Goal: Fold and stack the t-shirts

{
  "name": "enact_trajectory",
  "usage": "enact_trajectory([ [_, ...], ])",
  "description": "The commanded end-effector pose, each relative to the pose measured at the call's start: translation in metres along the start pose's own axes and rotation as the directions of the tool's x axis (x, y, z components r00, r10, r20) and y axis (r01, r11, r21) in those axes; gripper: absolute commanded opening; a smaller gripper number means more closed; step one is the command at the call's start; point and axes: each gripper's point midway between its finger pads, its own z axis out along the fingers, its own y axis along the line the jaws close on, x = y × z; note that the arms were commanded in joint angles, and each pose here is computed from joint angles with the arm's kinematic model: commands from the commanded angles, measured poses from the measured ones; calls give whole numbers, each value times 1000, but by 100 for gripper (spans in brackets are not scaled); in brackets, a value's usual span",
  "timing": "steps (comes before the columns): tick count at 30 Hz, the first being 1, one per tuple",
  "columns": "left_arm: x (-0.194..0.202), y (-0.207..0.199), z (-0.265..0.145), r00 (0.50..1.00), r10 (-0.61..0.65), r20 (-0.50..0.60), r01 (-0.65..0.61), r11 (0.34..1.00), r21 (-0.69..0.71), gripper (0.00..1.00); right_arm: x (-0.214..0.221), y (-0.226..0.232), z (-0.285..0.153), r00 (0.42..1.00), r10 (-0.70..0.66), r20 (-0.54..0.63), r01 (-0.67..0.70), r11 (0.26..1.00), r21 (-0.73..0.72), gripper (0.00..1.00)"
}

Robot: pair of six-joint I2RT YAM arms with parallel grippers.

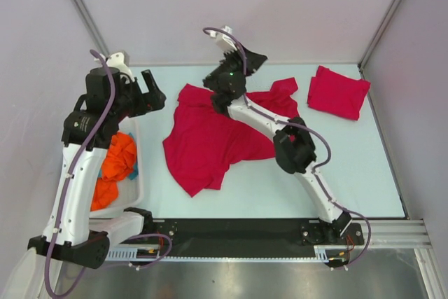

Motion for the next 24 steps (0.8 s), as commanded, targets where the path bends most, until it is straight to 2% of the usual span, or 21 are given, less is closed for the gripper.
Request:
enact_trajectory([
  [1,-21,0,-5,998,14,57,-14,1000,-2,98,-21,-57,-44,848,488,-207,-516,850,-109,0],
  [3,-22,0,-4,998,15,61,-16,1000,1,98,-26,-73,-47,819,534,-210,-563,818,-115,0],
  [5,-20,-1,-1,999,14,51,-14,1000,11,98,-23,-78,-42,839,503,-208,-531,840,-108,2],
  [7,-19,-3,2,999,9,47,-10,1000,18,98,-21,-91,-34,828,519,-215,-546,833,-92,4],
  [11,-20,-5,2,999,3,53,-4,1000,28,98,-17,-129,-14,773,593,-226,-615,787,-39,7],
  [14,-22,-6,2,998,2,60,-4,999,32,98,-16,-169,-4,698,679,-227,-699,715,-8,7],
  [20,-26,-6,2,998,11,66,-13,1000,27,98,-17,-246,-2,460,862,-215,-879,476,28,8],
  [21,-27,-6,1,998,11,69,-13,999,30,98,-22,-250,-11,474,852,-222,-874,487,5,8],
  [22,-28,-6,1,997,13,71,-15,999,29,98,-23,-265,-17,423,877,-226,-901,433,-7,8],
  [24,-29,-7,0,997,15,73,-18,999,31,98,-34,-274,-38,365,898,-244,-930,366,-47,7],
])
